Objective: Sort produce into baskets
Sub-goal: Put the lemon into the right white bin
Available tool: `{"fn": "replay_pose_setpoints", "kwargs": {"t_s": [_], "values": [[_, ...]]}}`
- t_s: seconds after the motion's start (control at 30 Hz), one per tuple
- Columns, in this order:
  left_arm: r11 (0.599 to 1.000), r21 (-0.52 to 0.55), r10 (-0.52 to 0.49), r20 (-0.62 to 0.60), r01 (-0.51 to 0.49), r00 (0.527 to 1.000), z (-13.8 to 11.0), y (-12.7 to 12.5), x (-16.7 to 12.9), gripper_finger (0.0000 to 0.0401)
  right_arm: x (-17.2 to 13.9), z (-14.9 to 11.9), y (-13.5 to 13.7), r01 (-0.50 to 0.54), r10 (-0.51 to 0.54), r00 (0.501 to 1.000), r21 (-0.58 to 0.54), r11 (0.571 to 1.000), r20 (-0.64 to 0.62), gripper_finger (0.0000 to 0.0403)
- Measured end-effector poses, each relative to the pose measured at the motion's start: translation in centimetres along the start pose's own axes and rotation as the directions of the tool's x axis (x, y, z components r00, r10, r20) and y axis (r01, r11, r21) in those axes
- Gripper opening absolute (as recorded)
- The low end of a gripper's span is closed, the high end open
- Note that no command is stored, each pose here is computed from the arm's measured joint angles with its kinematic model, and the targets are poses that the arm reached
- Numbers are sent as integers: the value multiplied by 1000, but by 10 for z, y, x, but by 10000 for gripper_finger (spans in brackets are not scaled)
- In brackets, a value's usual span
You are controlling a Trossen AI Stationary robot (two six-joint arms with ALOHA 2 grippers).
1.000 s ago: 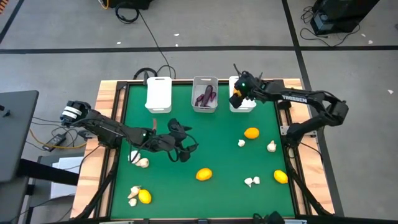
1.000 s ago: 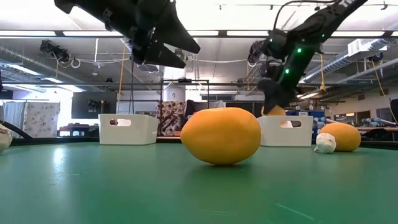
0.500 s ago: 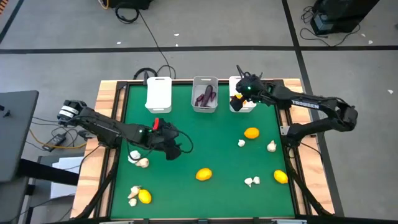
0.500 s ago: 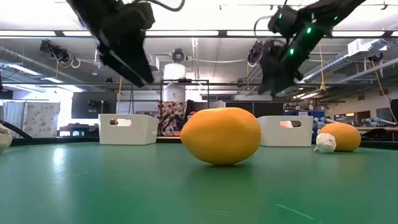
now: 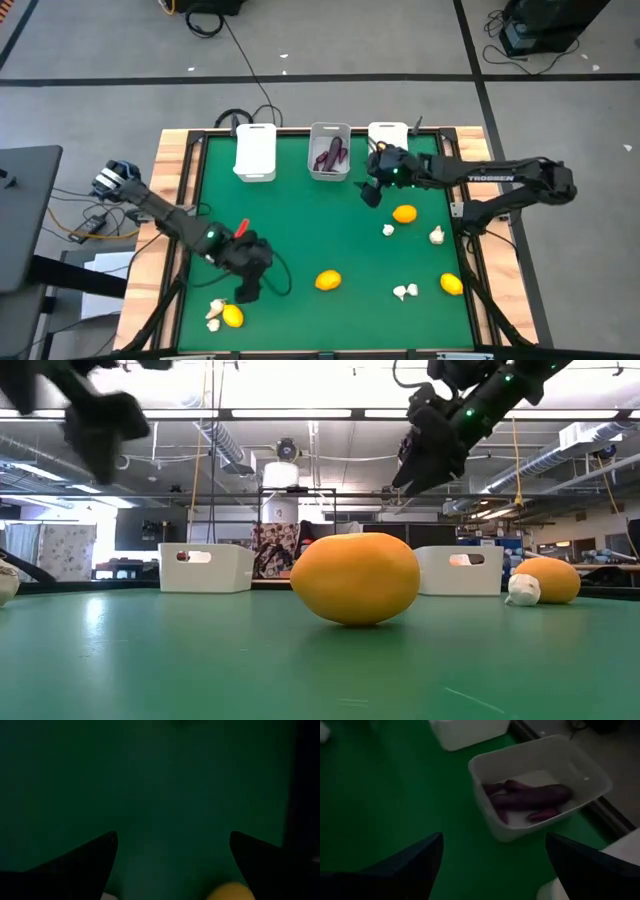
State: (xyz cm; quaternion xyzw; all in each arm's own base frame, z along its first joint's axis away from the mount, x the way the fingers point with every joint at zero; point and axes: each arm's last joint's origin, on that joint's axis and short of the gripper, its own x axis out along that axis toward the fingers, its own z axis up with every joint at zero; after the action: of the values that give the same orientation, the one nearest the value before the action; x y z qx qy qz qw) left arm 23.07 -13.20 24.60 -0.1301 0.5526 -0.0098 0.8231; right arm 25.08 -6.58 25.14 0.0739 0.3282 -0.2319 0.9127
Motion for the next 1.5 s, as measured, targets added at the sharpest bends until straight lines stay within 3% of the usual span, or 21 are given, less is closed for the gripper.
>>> {"fn": "replay_pose_setpoints", "kwargs": {"t_s": [0.17,0.27,0.4,0.6,0.8,0.97,1.13,1.23,1.43,1.5], "values": [[992,103,-69,7,68,998,-18,-26,-3,392,13,-11,14,-34,34,999,-26,999,-8,361],[989,142,-52,25,48,998,-28,-39,1,392,16,-10,18,-42,42,999,-30,999,9,361],[983,175,-44,-46,52,998,-47,-56,16,392,15,-7,19,-56,57,998,-28,998,39,361],[975,144,-134,-221,168,966,-64,-81,43,392,15,-6,21,-86,89,995,-59,995,46,361],[979,187,-25,-280,80,960,-72,-79,61,392,19,-7,21,-80,83,996,-63,995,39,362],[957,284,52,-391,66,919,-83,-74,71,392,19,-8,22,-82,85,996,-65,994,34,361],[965,263,97,-423,19,901,-84,-69,74,387,19,-8,22,-83,85,996,-65,994,34,361],[967,253,91,-386,11,918,-78,-68,75,354,19,-8,22,-103,105,994,-66,992,30,361],[974,225,39,-327,38,944,-64,-68,78,231,18,-8,26,-118,120,992,-73,990,31,362],[988,152,39,-314,9,949,-59,-65,79,218,18,-9,28,-124,126,992,-77,989,30,362]]}}
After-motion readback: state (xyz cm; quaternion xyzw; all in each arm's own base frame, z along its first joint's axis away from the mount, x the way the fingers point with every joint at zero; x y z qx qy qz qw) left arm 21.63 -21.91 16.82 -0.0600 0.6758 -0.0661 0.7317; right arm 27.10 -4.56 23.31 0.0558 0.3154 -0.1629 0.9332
